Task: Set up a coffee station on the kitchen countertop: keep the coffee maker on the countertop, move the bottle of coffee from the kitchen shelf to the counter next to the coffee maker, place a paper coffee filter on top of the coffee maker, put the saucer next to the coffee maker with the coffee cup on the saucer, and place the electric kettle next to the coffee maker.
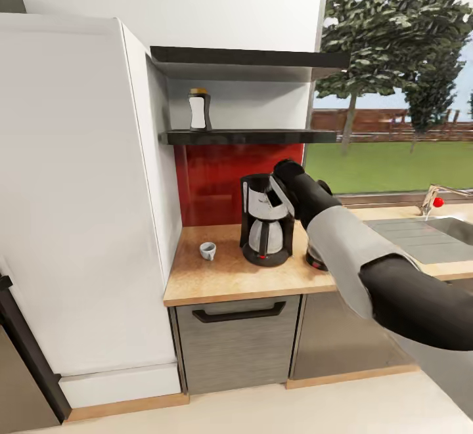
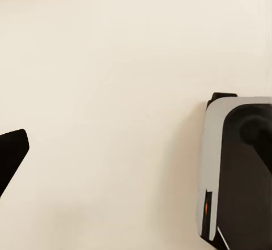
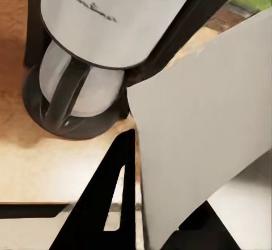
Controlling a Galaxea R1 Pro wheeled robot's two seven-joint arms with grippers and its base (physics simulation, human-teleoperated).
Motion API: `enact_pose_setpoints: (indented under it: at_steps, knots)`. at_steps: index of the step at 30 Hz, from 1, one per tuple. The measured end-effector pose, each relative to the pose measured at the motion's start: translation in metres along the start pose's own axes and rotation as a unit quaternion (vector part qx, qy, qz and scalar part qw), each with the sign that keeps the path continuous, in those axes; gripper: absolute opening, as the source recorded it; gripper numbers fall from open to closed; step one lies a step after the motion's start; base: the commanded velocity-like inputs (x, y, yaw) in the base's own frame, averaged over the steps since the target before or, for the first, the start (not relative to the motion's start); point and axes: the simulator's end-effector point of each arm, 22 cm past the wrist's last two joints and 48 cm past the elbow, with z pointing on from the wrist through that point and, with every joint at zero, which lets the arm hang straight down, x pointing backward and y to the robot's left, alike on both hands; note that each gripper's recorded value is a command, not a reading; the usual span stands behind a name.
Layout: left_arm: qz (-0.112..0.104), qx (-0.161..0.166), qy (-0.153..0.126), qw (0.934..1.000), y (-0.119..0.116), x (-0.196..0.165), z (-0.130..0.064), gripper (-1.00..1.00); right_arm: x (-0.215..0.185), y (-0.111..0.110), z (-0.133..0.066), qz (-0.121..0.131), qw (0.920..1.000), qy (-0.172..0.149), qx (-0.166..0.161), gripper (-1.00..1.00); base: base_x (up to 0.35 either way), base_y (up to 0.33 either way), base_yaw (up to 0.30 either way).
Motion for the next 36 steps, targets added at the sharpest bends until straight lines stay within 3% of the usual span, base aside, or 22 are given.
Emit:
enact_pose_setpoints:
  at_steps: [4,15,17,22,24,32,36]
  knots:
    - [0.001,0.001,0.000,1.0000,-0.001,0.000,0.000,1.00,-0.011,-0.022,-0.006,-0.002,0.9997,0.018,0.015,-1.00,0.000,0.000,0.000]
    - [0.001,0.002,0.000,1.0000,-0.001,0.000,0.000,1.00,-0.055,-0.064,-0.042,0.011,0.9993,0.015,0.032,-1.00,0.000,0.000,0.000]
    - [0.001,0.002,0.000,1.0000,-0.001,0.000,0.000,1.00,-0.059,-0.063,-0.046,0.021,0.9995,0.015,0.020,-1.00,0.000,0.000,0.000]
    - [0.002,0.002,0.001,1.0000,-0.001,0.001,0.000,1.00,-0.059,-0.034,-0.050,0.076,0.9949,0.027,-0.061,-1.00,0.000,0.000,0.000]
    - [0.002,0.002,0.001,1.0000,-0.001,0.001,0.000,1.00,-0.055,-0.028,-0.048,0.083,0.9933,0.034,-0.073,-1.00,0.000,0.000,0.000]
    - [0.004,0.000,0.016,0.9999,0.003,0.013,-0.003,1.00,-0.049,-0.025,-0.045,0.089,0.9918,0.043,-0.081,-1.00,0.000,0.000,0.000]
    - [0.005,-0.004,0.062,0.9980,0.007,0.037,-0.006,1.00,-0.048,-0.029,-0.045,0.080,0.9933,0.044,-0.070,-1.00,0.042,0.009,0.000]
